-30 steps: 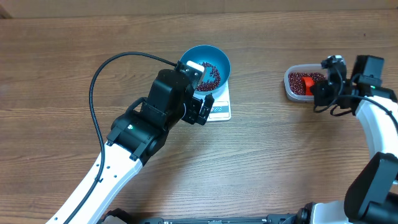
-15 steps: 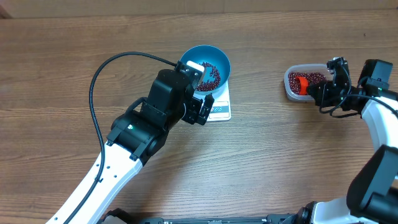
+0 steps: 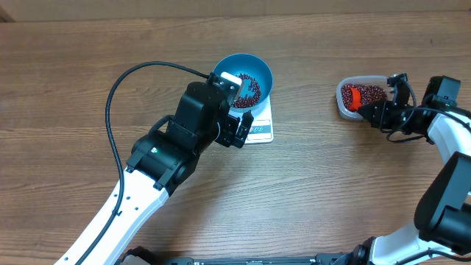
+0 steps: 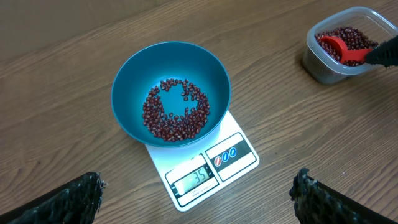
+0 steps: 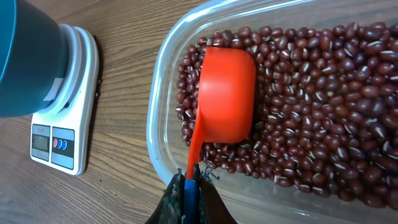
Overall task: Scoop item into bowl and weigh 150g on scale
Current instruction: 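Drag the red scoop through the beans in the tub with the right gripper, then lift the filled scoop out of the tub with the right gripper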
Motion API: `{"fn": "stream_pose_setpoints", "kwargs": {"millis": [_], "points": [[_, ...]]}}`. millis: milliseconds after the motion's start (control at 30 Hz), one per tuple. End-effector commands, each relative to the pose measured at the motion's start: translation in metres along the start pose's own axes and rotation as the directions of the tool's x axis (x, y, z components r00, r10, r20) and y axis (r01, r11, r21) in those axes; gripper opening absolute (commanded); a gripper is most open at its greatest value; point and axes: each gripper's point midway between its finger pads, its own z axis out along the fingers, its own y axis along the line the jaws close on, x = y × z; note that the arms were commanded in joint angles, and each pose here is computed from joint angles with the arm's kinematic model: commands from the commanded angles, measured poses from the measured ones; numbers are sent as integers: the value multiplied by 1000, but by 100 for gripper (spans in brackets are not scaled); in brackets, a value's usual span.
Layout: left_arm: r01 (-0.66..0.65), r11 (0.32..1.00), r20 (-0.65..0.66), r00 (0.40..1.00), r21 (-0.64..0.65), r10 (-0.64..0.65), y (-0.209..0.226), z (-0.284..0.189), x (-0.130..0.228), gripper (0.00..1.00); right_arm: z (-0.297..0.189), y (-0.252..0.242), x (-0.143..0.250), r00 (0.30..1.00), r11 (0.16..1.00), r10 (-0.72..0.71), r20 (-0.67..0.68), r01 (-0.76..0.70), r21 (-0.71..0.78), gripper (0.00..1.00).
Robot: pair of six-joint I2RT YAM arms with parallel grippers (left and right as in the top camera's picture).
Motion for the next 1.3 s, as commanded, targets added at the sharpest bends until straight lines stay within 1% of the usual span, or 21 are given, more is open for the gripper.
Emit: {"fn": "stream_pose_setpoints", "kwargs": {"millis": [0,267,333,633,800,1267], "points": [[-7,1000,20,1000,9,7,-1,-3,-10,99,4,-2,7,999,999,36,-8,-37,-29,4],[-7,1000,20,1000,9,7,-1,-3,-10,100,-12,-1,-2,995,990,78,65,-70,-123,4],[-8,1000,20,1000,9,7,-1,-3,-10,100,-22,-3,-6,989,982,107,103,-89,-166,4],[-8,1000,20,1000,9,7,-1,-3,-10,99,-50,-5,-16,965,953,174,196,-115,-281,4],[-8,1000,20,1000,9,7,-1,-3,-10,100,-56,-9,-14,958,946,203,203,-138,-293,4],[-7,1000,20,1000,9,7,-1,-3,-10,100,-56,-7,-12,957,941,217,193,-152,-301,4]]}}
